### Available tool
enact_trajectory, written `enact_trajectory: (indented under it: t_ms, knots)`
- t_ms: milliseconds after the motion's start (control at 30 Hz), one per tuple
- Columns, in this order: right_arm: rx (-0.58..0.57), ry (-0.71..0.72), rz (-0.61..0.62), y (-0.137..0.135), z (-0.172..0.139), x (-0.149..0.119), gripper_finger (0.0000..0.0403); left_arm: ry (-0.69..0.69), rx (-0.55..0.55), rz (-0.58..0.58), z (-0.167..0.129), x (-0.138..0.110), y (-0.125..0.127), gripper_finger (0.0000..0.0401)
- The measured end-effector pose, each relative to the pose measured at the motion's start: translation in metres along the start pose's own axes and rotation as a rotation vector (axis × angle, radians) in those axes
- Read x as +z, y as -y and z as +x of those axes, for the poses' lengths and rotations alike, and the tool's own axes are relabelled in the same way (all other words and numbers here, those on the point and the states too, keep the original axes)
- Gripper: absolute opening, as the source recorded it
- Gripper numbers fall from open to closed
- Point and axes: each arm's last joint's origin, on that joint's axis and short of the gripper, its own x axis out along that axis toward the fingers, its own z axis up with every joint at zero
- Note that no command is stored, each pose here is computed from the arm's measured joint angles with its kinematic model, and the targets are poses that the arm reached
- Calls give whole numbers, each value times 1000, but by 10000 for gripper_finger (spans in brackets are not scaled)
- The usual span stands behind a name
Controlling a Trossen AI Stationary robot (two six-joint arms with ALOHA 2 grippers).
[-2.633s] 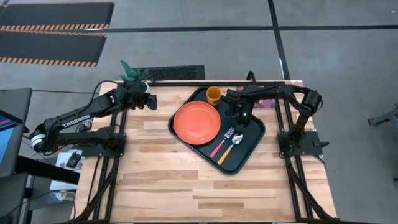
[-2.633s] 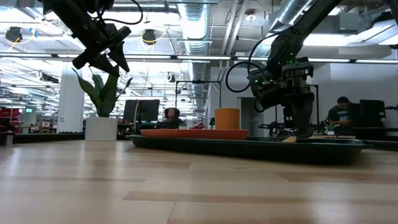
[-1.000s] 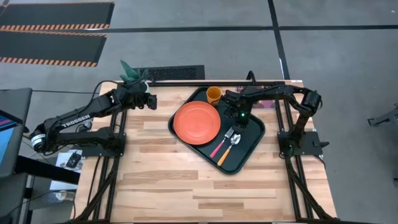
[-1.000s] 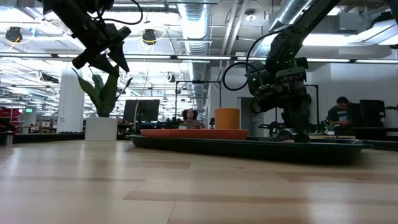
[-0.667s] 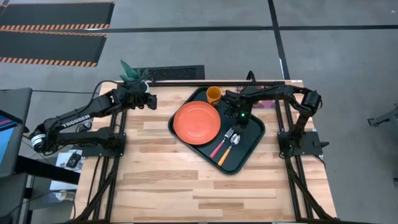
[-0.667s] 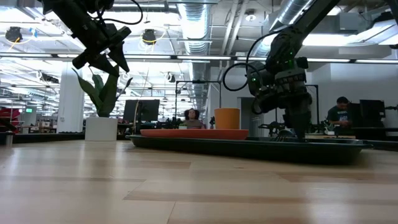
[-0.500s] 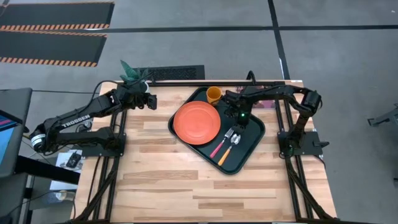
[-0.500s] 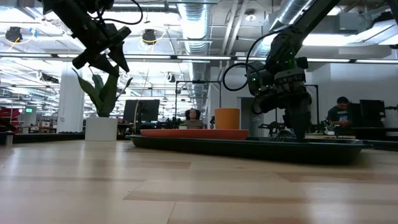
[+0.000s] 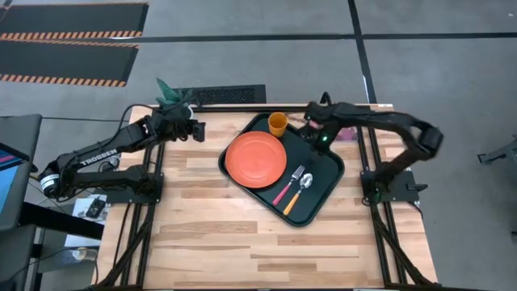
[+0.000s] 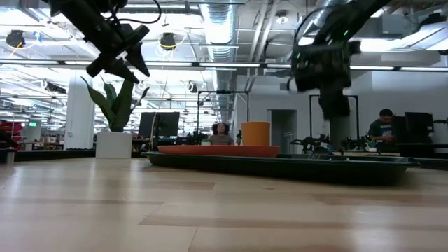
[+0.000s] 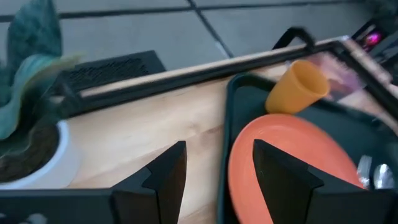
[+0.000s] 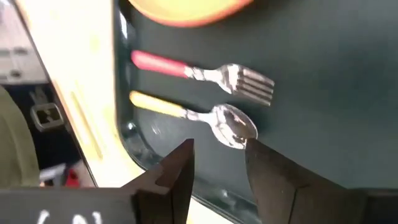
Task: Pick and place plate/cup/fork/spoon on tray
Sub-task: Return to Home Position
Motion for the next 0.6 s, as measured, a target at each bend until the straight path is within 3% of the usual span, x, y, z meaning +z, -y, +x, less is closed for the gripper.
enact_trajectory:
  t_ms: [200, 367, 433, 500, 600]
  knots:
    - [14, 320, -70, -28, -57, -16, 167, 75, -62, -4, 0, 8, 5, 171]
    - [39, 451, -129, -51, -85, -44, 164, 68, -51, 59, 0, 7, 4, 171]
    - [54, 538, -228, -59, -86, -55, 164, 75, -35, 12, 0, 7, 4, 171]
    - [103, 730, -413, -68, -86, -57, 166, 119, -27, -31, -1, 10, 5, 171]
    - [233, 917, -525, -65, -75, -69, 167, 212, -164, 75, -6, 21, 13, 171]
